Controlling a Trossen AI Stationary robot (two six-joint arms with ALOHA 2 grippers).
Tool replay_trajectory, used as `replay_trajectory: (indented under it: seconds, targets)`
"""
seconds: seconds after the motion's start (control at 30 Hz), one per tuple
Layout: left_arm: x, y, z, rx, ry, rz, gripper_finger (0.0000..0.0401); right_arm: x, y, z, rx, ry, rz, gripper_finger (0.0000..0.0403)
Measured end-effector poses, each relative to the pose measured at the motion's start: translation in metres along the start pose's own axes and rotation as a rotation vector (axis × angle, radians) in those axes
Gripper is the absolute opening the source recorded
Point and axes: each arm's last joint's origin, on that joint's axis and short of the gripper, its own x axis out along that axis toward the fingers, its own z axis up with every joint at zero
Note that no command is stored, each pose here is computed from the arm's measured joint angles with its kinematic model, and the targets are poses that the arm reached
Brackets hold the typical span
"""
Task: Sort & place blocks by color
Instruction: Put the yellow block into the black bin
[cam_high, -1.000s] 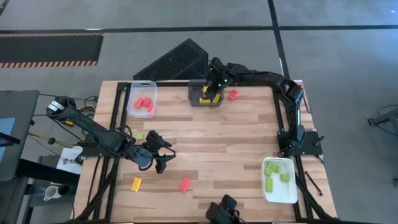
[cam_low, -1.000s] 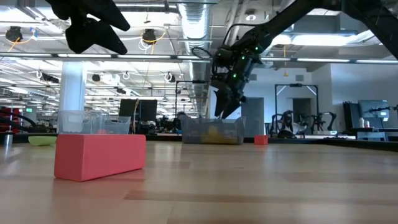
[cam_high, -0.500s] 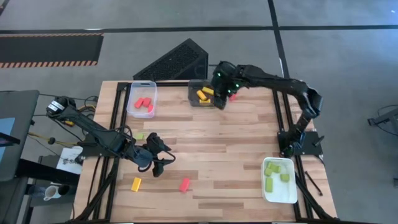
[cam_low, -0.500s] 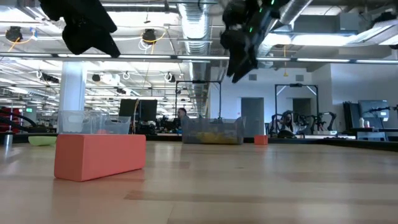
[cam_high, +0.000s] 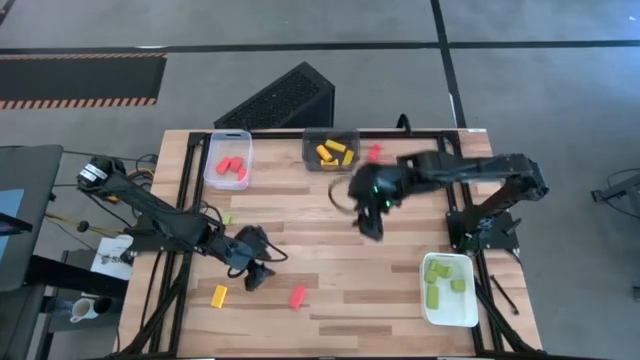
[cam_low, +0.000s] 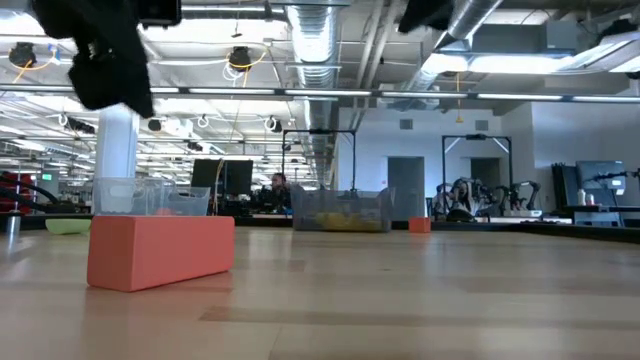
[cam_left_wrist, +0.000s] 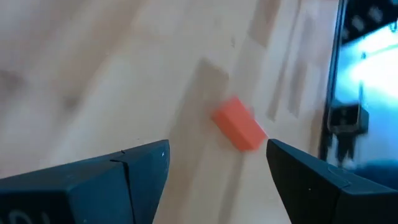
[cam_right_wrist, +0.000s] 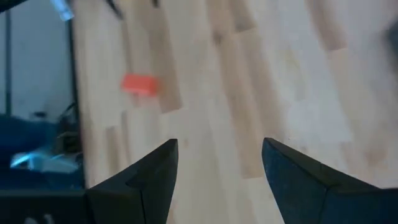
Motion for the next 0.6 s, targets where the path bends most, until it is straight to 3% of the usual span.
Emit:
replay_trajectory:
  seconds: [0.13,0.3,0.6]
  targets:
    - [0.025,-0.004,-0.008,-0.065,0.135,-0.038,0.0249,0.002,0.035,-0.02,-0.039,0.04,-0.029,0.0255]
    - [0.051,-0.011,-0.013,-0.094,0.243,-0.012,0.0249,0.0,0.067,-0.043,-0.085,0.048,-0.083,0.0255]
    - [0.046,-0.006,0.011,-0.233,0.352,0.265,0.0249,-0.009,0.102,-0.071,-0.136,0.043,-0.059,0.0255]
